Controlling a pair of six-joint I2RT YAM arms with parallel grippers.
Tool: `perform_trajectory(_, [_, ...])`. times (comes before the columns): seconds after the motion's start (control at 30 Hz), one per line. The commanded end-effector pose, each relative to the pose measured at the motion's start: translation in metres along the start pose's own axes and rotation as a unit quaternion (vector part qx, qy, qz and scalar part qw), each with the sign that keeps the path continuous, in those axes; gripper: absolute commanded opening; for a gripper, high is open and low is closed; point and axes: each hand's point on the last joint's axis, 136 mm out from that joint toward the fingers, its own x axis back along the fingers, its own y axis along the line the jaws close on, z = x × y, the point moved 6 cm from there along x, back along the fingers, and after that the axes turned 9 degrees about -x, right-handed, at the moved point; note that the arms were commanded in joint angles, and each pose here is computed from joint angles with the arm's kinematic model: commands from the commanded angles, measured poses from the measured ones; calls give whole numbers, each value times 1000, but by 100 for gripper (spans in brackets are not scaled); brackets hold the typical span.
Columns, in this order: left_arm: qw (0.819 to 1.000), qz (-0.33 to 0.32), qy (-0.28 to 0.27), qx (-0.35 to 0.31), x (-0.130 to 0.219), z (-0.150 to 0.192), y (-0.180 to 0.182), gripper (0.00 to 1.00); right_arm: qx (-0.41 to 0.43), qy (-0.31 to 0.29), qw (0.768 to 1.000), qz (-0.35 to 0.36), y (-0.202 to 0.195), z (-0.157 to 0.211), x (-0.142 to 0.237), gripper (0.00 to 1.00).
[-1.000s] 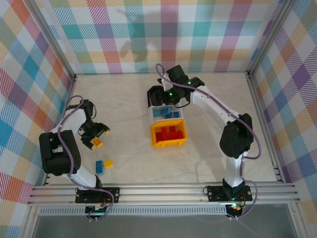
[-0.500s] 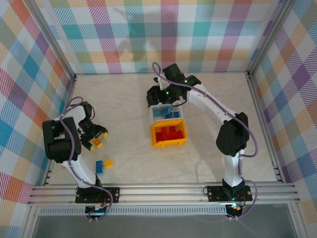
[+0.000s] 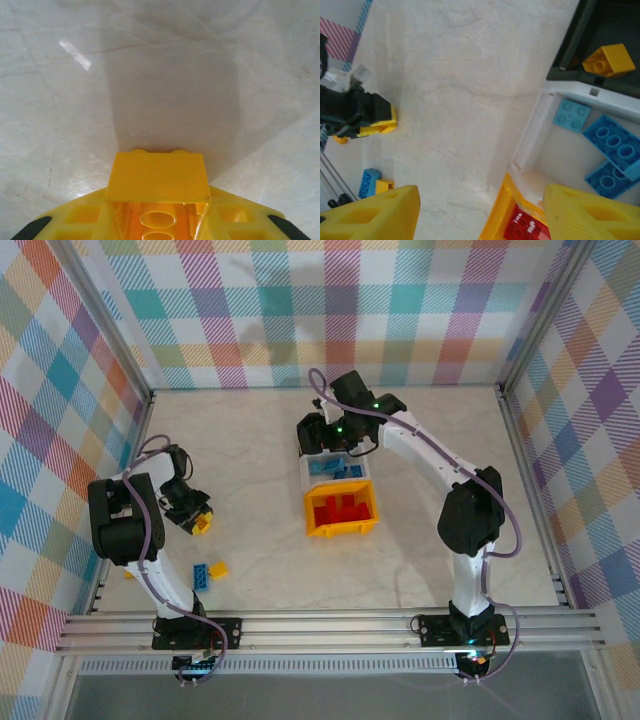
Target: Sort the legos into containers by color
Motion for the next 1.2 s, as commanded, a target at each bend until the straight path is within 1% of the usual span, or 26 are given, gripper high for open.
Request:
perform_trajectory(0.0, [1000, 17, -11, -15, 14, 1, -21, 32, 18, -13, 1000, 13, 6, 8, 28, 67])
perform_trajectory(0.03, [999, 27, -15, -19, 17, 1, -29, 32, 16, -15, 1000, 17, 4, 10, 31, 67])
perform_trajectory(0.13, [995, 83, -39, -38, 36, 1, -73, 32, -7, -26, 999, 24, -7, 16, 45, 67])
perform_trajectory(0.2, [988, 128, -50, -70, 51, 3, -118, 32, -40, -33, 998, 18, -18, 21, 54, 67])
perform_trajectory(0.27, [981, 159, -56, -100, 64, 5, -160, 32, -63, -36, 997, 12, -26, 27, 60, 67])
perform_trajectory(0.4, [962, 226, -75, -134, 83, 9, -239, 32, -75, -41, 996, 16, -32, 34, 73, 67])
perform_trajectory(0.6, [938, 289, -72, -175, 88, 20, -331, 32, -76, -47, 996, 21, -37, 41, 85, 67])
perform_trajectory(0.7, [928, 315, -63, -188, 83, 28, -364, 33, -76, -50, 996, 21, -40, 44, 88, 67])
perform_trajectory(0.77, [926, 325, -53, -186, 75, 33, -378, 34, -73, -50, 996, 22, -41, 46, 90, 67])
perform_trajectory(0.83, [927, 327, -45, -181, 68, 36, -383, 37, -71, -50, 996, 22, -41, 48, 91, 68])
perform_trajectory(0.87, [927, 325, -43, -181, 65, 38, -384, 41, -70, -49, 996, 22, -41, 48, 90, 69])
perform_trajectory(0.97, [928, 318, -41, -188, 65, 41, -382, 59, -67, -46, 997, 18, -41, 50, 89, 70])
perform_trajectory(1.0, [928, 316, -43, -193, 69, 43, -380, 63, -67, -44, 997, 15, -41, 50, 88, 70])
perform_trajectory(1.1, [924, 314, -60, -211, 91, 47, -372, 71, -70, -34, 997, -1, -39, 50, 82, 70])
perform_trajectory(1.17, [919, 308, -88, -231, 119, 51, -358, 74, -69, -18, 997, -20, -34, 51, 74, 70])
